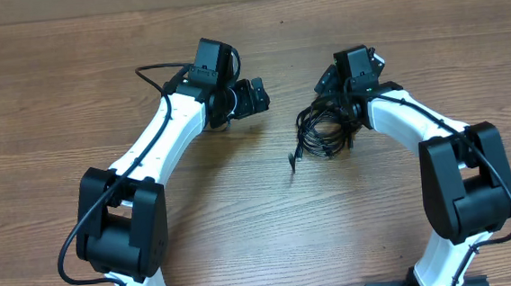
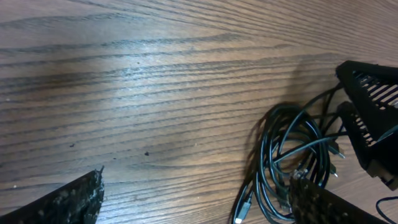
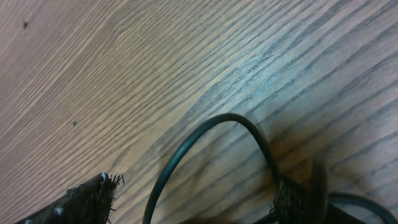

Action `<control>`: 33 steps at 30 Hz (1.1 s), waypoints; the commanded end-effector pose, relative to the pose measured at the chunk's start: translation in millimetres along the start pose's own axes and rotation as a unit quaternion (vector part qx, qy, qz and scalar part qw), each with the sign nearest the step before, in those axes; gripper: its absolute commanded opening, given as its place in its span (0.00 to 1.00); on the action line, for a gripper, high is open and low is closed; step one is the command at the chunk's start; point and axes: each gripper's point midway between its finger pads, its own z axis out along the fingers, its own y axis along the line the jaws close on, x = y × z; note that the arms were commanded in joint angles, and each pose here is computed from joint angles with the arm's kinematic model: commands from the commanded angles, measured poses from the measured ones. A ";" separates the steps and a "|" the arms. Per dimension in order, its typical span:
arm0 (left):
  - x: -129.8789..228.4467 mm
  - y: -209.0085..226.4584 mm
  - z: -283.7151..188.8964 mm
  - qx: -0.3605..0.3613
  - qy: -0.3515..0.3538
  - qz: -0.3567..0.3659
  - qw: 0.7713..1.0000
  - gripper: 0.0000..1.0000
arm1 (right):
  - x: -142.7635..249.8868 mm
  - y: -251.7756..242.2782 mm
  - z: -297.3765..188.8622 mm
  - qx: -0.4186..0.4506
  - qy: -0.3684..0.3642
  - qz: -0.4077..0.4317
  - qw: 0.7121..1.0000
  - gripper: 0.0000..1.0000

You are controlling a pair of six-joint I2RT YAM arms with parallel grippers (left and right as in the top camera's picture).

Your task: Untangle cables

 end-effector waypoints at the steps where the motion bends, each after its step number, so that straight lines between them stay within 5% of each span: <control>1: -8.4 4.1 -6.2 -0.017 -0.021 -0.003 1.000 0.95 | -7.3 1.9 2.2 0.002 -0.024 -0.008 1.000 0.79; 15: -9.7 7.7 -6.7 -0.024 -0.024 -0.005 0.999 0.98 | -22.8 18.2 -43.6 0.003 -0.005 -0.023 1.000 0.94; 33: -13.8 9.1 -7.0 -0.030 -0.034 -0.003 0.999 1.00 | 28.8 -9.8 -29.0 0.053 0.071 0.013 0.996 1.00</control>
